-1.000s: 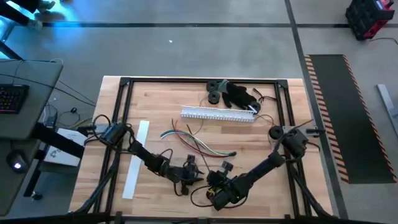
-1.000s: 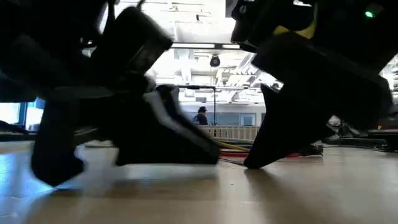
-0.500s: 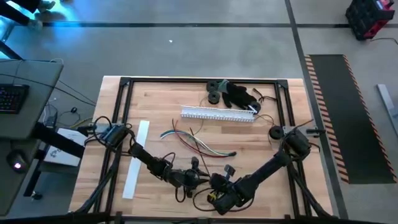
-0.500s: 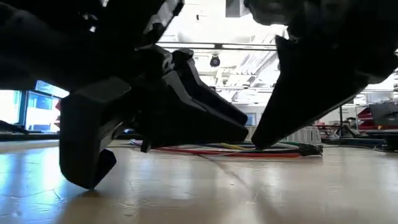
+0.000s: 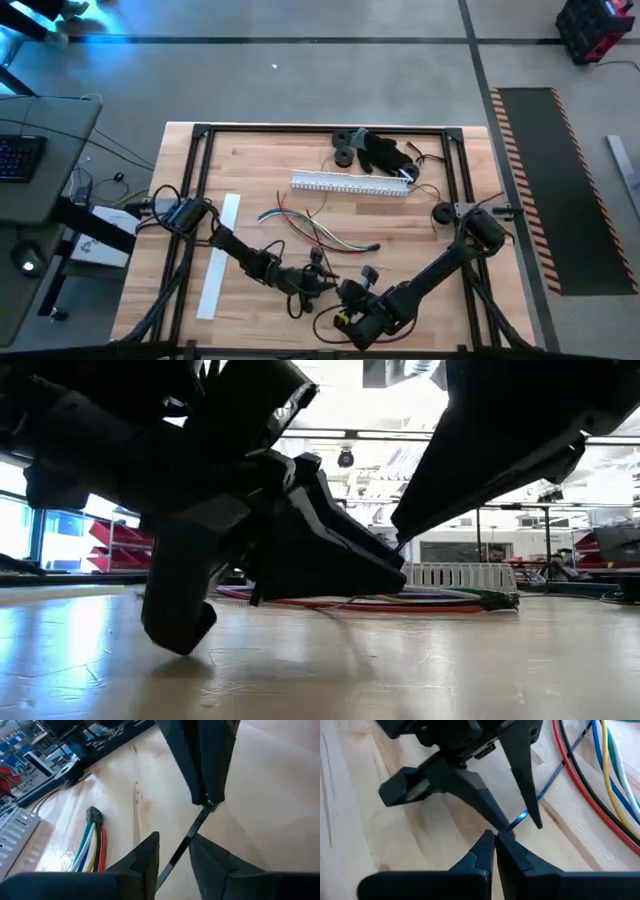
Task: Ziptie cables
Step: Wrap the cable wire using a black zip tie
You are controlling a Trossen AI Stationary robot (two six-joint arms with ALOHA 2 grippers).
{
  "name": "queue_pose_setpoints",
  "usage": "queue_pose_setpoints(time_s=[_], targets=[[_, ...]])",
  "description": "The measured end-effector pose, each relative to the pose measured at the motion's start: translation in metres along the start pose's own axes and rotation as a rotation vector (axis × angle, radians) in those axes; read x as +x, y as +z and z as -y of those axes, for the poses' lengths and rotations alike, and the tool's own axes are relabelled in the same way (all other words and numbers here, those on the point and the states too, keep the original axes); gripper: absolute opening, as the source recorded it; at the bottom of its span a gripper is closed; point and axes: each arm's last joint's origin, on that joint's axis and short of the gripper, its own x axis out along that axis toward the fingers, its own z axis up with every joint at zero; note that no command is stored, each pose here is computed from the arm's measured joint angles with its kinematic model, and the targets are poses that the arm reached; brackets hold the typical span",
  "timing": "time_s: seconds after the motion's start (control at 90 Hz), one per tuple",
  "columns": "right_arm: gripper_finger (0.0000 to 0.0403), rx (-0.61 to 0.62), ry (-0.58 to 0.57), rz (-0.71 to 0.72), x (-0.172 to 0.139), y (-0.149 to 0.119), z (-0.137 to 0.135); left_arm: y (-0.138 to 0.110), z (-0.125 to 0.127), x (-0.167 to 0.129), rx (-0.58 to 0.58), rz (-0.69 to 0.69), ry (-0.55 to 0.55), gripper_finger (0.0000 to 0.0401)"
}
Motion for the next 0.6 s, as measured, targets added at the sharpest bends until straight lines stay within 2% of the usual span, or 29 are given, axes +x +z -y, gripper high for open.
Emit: queue_pose_setpoints(time_s=[0.167, 0.3, 0.4, 0.489, 0.6], targets=[[0.0, -0.037, -0.005, 0.015, -0.001, -0.001, 0.0, 0.0, 0.001, -0.001, -0.055, -0.001, 0.001, 0.001], [0.0001, -0.131, -0.013, 0.005, -0.007, 0.0, -0.001, -0.001, 0.002, -0.001, -0.117, -0.005, -0.011, 0.0002], [0.0014, -0.196, -0.028, -0.038, -0.023, 0.012, -0.001, -0.001, 0.003, -0.001, -0.174, 0.0, -0.061, 0.0001], [0.0042, -0.318, -0.019, -0.066, -0.035, 0.02, -0.005, -0.001, 0.005, -0.002, -0.218, 0.007, -0.143, 0.0], [0.0092, -0.564, 0.054, -0.1, -0.038, 0.022, -0.011, 0.002, 0.004, -0.001, -0.293, 0.035, -0.266, 0.0]])
